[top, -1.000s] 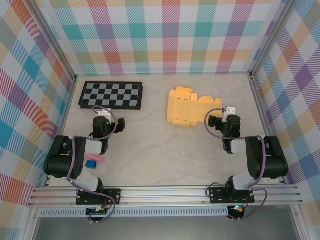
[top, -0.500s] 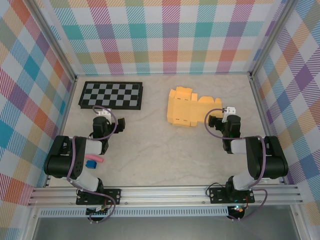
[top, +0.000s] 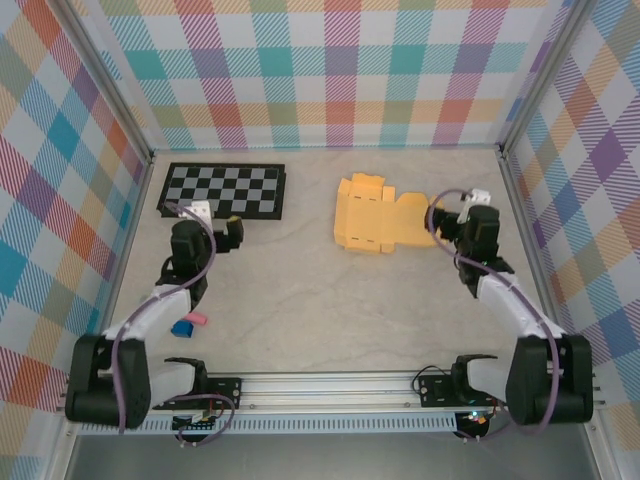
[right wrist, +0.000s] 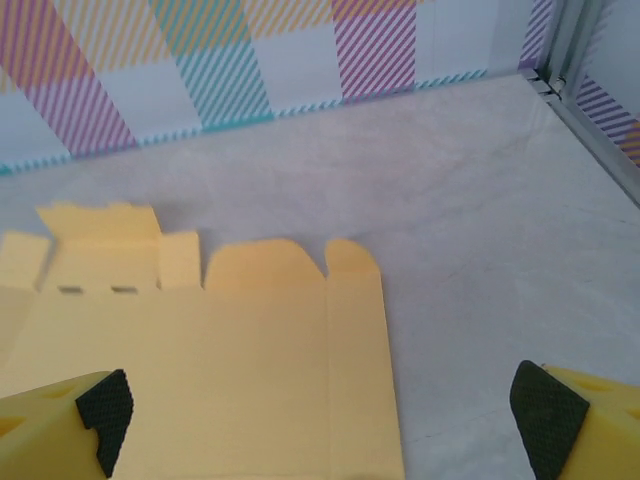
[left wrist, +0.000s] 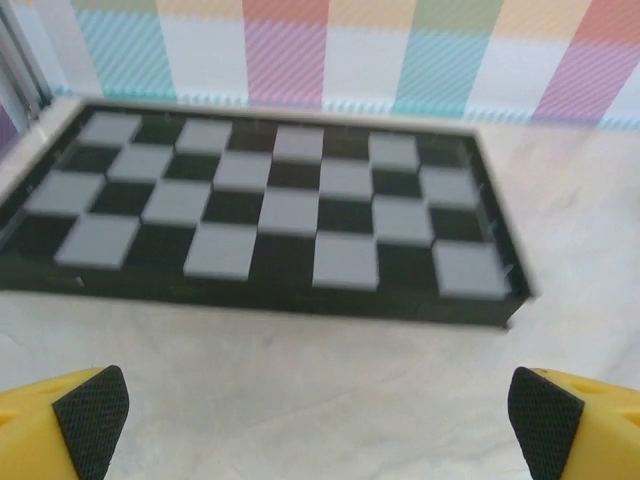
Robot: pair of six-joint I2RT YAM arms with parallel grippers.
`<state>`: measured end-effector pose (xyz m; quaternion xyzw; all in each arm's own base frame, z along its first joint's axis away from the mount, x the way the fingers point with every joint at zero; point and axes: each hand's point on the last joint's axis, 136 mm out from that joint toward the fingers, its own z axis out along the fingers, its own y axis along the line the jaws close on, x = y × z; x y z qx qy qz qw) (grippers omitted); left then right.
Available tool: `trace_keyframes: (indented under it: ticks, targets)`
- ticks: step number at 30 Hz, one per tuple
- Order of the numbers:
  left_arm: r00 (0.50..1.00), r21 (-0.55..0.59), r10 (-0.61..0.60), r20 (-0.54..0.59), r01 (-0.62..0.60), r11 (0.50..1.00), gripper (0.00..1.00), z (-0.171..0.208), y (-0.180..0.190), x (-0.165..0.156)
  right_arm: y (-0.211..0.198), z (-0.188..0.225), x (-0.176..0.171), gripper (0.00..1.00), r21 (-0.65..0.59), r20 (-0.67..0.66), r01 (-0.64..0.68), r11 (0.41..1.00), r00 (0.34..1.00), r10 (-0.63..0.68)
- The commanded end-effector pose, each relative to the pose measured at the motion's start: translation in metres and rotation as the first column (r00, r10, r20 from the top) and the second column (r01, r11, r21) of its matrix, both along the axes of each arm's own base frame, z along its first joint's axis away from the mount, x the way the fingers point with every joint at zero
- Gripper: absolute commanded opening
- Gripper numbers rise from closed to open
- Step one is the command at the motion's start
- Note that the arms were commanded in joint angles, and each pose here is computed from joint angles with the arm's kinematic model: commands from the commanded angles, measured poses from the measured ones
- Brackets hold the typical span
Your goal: Fold the paper box
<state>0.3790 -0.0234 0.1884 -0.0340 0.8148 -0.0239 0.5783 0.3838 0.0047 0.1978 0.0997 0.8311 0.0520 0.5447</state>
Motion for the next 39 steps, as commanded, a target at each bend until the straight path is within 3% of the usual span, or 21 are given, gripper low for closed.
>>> trace_keyframes:
  ticks: [1,2,3,5,7,11,13,15,18,23,27,31,36,39]
  targets:
    - [0.986,-0.076,0.106,-0.132,-0.117,0.990,1.00,0.026,0.010,-0.015,0.016,-0.016,-0.035,1.00,0.300,-0.330,0.114,0.947,0.944,-0.009]
    - [0.972,-0.092,0.164,-0.170,-0.181,0.979,1.00,0.030,0.018,-0.016,0.042,-0.011,-0.032,1.00,0.349,-0.341,-0.025,0.937,0.928,0.151]
    - [0.938,-0.115,0.275,-0.210,-0.303,0.946,1.00,0.031,0.033,-0.020,0.057,-0.012,-0.032,1.00,0.369,-0.383,-0.065,0.927,0.898,0.215]
    - [0.859,-0.090,0.418,-0.297,-0.461,0.883,1.00,0.025,0.054,-0.032,0.073,-0.020,-0.032,1.00,0.318,-0.477,-0.055,0.947,0.853,0.210]
    - [0.882,-0.104,0.346,-0.320,-0.396,0.912,1.00,0.026,0.043,-0.026,0.093,-0.027,-0.028,0.99,0.286,-0.518,-0.132,0.949,0.812,0.269]
    - [0.924,-0.222,0.194,-0.328,-0.275,0.935,1.00,0.021,0.012,-0.017,0.145,-0.050,-0.025,0.93,0.181,-0.634,-0.394,0.901,0.654,0.413]
    - [0.924,-0.250,0.155,-0.351,-0.252,0.935,1.00,0.011,0.004,-0.018,0.176,-0.065,-0.028,0.89,0.056,-0.672,-0.578,0.814,0.582,0.459]
    - [0.922,-0.289,0.106,-0.372,-0.224,0.931,1.00,0.000,-0.006,-0.022,0.204,-0.081,-0.034,0.88,-0.017,-0.696,-0.731,0.682,0.498,0.516]
    - [0.916,-0.344,0.044,-0.398,-0.194,0.919,1.00,-0.017,-0.020,-0.030,0.218,-0.101,-0.038,0.85,-0.040,-0.702,-0.844,0.534,0.404,0.586]
    - [0.895,-0.367,0.017,-0.446,-0.200,0.908,1.00,-0.039,-0.028,-0.041,0.210,-0.109,-0.025,0.85,-0.185,-0.702,-0.891,0.414,0.415,0.579]
    - [0.892,-0.368,0.007,-0.453,-0.194,0.909,1.00,-0.044,-0.029,-0.044,0.216,-0.125,-0.017,0.84,-0.222,-0.714,-0.930,0.293,0.359,0.601]
    - [0.888,-0.375,-0.005,-0.460,-0.190,0.907,1.00,-0.046,-0.032,-0.044,0.228,-0.134,-0.014,0.67,-0.218,-0.711,-0.950,0.225,0.312,0.630]
    - [0.878,-0.391,-0.011,-0.478,-0.201,0.898,1.00,-0.051,-0.034,-0.049,0.248,-0.142,-0.036,0.36,-0.141,-0.717,-0.977,0.162,0.214,0.664]
    - [0.871,-0.403,-0.021,-0.491,-0.206,0.892,1.00,-0.055,-0.036,-0.050,0.260,-0.147,-0.049,0.16,-0.110,-0.723,-0.981,0.162,0.191,0.664]
